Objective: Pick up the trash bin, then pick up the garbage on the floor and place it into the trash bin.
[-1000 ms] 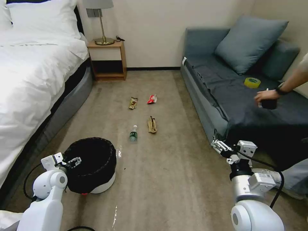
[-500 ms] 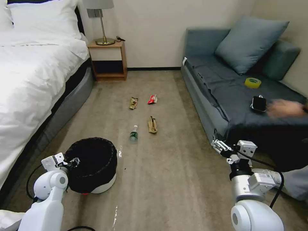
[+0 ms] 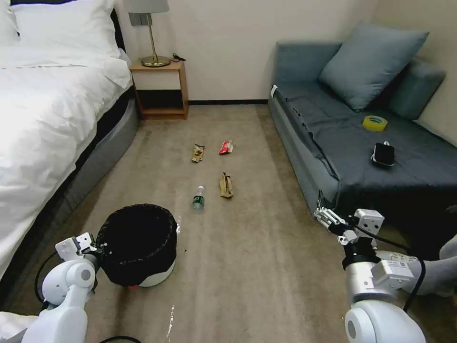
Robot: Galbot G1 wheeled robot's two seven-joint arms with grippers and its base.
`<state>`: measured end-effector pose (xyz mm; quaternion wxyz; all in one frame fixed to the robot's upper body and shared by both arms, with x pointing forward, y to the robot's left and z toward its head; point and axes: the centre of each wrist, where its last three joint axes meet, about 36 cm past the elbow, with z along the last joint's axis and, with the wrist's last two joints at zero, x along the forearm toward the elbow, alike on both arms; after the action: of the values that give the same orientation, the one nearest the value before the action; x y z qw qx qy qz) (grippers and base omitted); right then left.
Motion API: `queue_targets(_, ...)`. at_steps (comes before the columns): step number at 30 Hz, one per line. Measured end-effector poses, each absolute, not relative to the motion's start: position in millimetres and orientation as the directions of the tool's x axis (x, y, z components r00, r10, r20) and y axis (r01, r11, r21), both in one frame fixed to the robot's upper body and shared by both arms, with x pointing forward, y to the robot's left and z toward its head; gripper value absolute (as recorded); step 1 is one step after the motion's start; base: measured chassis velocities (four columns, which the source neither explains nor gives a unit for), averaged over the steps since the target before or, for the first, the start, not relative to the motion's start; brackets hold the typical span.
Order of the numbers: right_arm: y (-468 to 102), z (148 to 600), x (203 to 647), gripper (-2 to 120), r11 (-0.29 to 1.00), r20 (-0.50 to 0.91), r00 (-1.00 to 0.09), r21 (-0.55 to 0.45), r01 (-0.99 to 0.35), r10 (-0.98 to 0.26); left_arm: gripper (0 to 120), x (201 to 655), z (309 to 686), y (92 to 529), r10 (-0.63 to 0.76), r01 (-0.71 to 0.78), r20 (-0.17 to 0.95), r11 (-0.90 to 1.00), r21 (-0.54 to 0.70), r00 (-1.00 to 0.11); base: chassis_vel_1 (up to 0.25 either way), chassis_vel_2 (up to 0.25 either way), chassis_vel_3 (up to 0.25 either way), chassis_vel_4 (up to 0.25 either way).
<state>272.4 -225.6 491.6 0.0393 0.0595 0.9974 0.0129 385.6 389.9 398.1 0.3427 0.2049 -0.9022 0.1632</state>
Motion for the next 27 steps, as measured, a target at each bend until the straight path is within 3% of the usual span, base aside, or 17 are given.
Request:
queue_targets(9, -229, 496, 270, 100, 0.994, -0.167, -0.984, 0.104, 0.043, 0.06, 2, 360, 451, 376, -0.285, -0.445, 0.576, 0.882, -0.157, -0.767, 0.0, 0.0, 0.0, 0.0)
queue_targets(13, -232, 496, 270, 100, 0.992, -0.208, -0.978, 0.123, 0.006, 0.032, 2, 341, 477, 366, -0.343, -0.427, 0.494, 0.902, -0.064, -0.799, 0.0, 0.0, 0.0, 0.0)
queue_targets(20, -234, 501, 271, 100, 0.99, -0.235, -0.972, 0.137, -0.023, 0.01, 2, 319, 481, 357, -0.39, -0.426, 0.466, 0.904, 0.029, -0.794, 0.0, 0.0, 0.0, 0.0)
queue_targets(27, -234, 497, 274, 100, 0.989, -0.236, -0.972, 0.139, -0.05, -0.016, 2, 310, 481, 350, -0.389, -0.426, 0.464, 0.904, 0.029, -0.796, 0.0, 0.0, 0.0, 0.0)
